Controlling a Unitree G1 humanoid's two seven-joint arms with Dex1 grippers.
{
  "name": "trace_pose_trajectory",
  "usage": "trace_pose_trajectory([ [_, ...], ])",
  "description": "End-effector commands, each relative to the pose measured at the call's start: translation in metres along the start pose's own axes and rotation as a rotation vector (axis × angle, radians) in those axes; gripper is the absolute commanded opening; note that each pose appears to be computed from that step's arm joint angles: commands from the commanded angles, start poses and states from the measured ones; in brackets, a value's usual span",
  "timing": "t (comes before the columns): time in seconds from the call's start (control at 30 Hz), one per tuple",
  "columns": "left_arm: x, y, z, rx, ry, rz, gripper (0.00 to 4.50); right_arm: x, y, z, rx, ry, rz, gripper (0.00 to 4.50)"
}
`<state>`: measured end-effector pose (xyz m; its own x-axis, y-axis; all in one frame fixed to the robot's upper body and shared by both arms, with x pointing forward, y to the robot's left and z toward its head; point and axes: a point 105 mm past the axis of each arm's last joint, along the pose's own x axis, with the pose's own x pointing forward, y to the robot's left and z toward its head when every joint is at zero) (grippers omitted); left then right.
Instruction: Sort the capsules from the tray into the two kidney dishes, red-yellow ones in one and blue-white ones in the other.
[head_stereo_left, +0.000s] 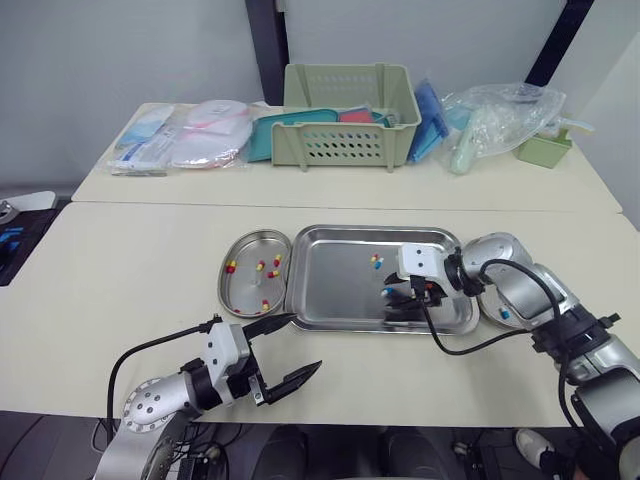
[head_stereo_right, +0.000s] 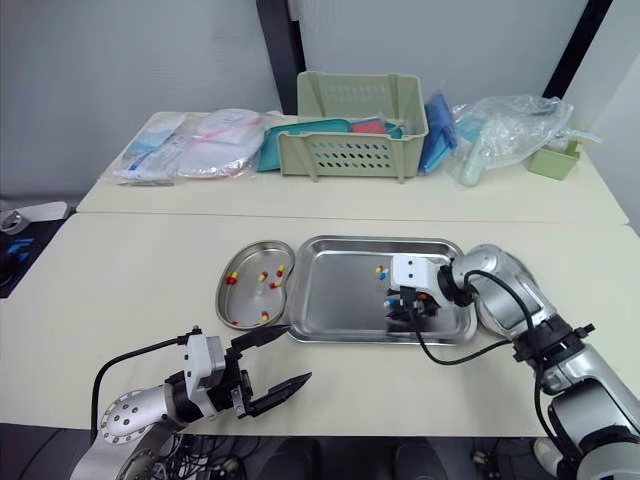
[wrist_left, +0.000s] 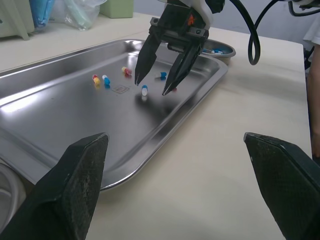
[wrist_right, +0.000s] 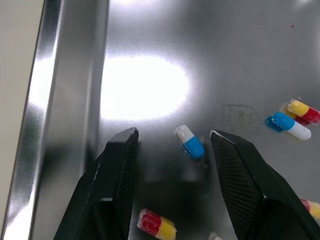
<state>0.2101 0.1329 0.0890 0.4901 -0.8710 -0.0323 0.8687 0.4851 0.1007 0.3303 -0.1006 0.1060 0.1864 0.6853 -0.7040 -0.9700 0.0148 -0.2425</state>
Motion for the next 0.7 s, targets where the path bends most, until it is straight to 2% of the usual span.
trace_pose_trajectory([
  [0.03, 0.003, -0.003, 0.005, 0.028, -0.016, -0.012, 4.5, -0.001, -0.007, 0.007, -0.036, 0.004, 0.009, 2.52],
  [0.07, 0.003, -0.003, 0.005, 0.029, -0.016, -0.013, 4.5, -0.001, -0.008, 0.006, -0.035, 0.01, 0.013, 2.52],
  [0.17, 0.004, -0.002, 0.005, 0.031, -0.016, -0.01, 4.5, 0.002, -0.009, 0.006, -0.037, 0.017, 0.027, 1.88],
  [0.4, 0.005, -0.002, 0.007, 0.031, -0.017, -0.001, 4.5, 0.004, -0.005, 0.0, -0.075, 0.062, 0.068, 0.09],
  [0.57, 0.006, -0.002, 0.008, 0.031, -0.021, 0.0, 4.5, 0.003, -0.004, 0.012, -0.108, 0.017, 0.057, 0.04],
  [0.7, 0.006, -0.001, 0.011, 0.039, -0.045, -0.013, 4.5, -0.018, 0.0, 0.029, -0.122, -0.069, -0.014, 0.04],
])
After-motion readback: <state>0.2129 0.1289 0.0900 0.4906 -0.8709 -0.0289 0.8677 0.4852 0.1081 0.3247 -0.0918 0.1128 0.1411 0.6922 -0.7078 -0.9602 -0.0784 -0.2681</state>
